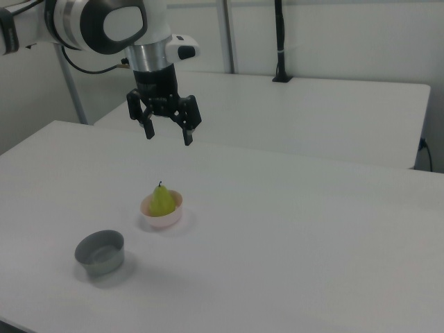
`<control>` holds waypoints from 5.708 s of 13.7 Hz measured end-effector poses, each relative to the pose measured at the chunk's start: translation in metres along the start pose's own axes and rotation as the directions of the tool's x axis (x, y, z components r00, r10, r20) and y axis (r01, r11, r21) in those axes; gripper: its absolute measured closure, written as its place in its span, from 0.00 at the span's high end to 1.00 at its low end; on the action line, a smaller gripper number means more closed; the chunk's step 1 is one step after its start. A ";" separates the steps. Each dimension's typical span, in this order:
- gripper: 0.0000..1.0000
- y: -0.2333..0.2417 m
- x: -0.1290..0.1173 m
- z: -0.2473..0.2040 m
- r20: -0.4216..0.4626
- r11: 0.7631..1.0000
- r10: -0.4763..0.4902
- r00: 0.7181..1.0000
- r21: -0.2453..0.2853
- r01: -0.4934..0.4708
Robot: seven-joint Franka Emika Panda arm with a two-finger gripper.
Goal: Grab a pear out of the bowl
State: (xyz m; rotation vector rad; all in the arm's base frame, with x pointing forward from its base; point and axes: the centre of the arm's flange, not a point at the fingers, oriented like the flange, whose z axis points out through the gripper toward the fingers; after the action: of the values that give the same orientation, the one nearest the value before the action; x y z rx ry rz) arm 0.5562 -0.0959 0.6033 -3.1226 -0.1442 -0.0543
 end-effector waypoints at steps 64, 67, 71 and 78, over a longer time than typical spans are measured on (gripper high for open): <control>0.53 -0.127 0.066 0.126 0.019 0.985 -0.174 0.985 0.001 0.174; 0.53 -0.116 0.057 0.082 0.055 0.988 -0.153 0.987 0.011 0.153; 0.53 -0.092 0.044 0.053 0.076 0.990 -0.141 0.987 0.018 0.140; 0.53 0.034 -0.016 0.063 0.142 0.963 -0.267 0.953 0.085 0.257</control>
State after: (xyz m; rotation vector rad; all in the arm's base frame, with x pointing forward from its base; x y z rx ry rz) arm 0.5457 -0.1306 0.5397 -3.0172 -0.5512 0.1825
